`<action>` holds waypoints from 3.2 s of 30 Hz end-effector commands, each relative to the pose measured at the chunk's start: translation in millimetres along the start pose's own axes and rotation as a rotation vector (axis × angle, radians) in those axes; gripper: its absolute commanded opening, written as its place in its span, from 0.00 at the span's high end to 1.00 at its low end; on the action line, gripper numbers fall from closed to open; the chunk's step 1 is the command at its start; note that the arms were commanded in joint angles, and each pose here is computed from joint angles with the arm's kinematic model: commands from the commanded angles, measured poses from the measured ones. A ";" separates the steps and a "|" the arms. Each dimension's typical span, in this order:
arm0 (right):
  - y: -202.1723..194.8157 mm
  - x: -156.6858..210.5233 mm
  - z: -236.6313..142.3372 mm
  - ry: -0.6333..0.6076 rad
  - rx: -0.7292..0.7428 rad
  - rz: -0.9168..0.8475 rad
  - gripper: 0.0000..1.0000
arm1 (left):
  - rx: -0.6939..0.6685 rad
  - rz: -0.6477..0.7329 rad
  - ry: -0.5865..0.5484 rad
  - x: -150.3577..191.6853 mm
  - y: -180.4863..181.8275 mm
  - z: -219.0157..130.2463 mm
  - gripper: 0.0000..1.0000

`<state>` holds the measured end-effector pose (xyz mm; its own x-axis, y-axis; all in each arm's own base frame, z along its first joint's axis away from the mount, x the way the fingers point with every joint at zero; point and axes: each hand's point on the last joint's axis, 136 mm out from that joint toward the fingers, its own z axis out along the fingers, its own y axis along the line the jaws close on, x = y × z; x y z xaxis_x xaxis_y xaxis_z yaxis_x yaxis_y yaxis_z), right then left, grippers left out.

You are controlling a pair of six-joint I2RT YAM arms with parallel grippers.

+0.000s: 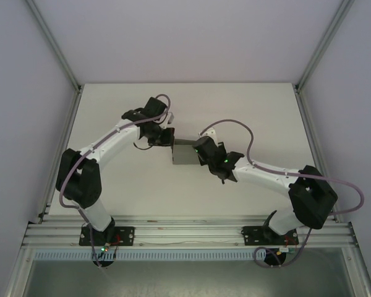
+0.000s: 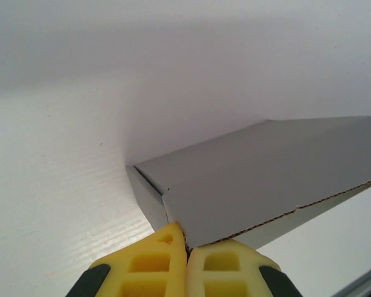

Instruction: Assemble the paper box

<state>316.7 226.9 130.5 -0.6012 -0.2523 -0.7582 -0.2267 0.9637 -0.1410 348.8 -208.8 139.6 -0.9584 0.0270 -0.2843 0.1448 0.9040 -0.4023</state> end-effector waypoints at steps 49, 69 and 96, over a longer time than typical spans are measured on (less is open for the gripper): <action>-19.2 -35.8 -46.0 -0.135 -0.274 0.325 0.17 | -0.347 0.173 -0.293 72.4 27.6 49.0 1.00; -41.2 37.4 40.9 0.124 -0.203 0.505 0.28 | -0.257 0.253 -0.306 55.1 -4.7 42.3 0.77; -44.8 89.7 47.5 0.197 -0.170 0.480 0.45 | -0.051 0.107 -0.291 23.1 -24.5 7.9 0.04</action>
<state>351.1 188.9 109.8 -0.6485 0.3155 -0.6927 -0.0655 0.8836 0.4637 329.0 -227.5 151.4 -0.7990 0.0322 -0.6005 0.2290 0.9396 -0.2543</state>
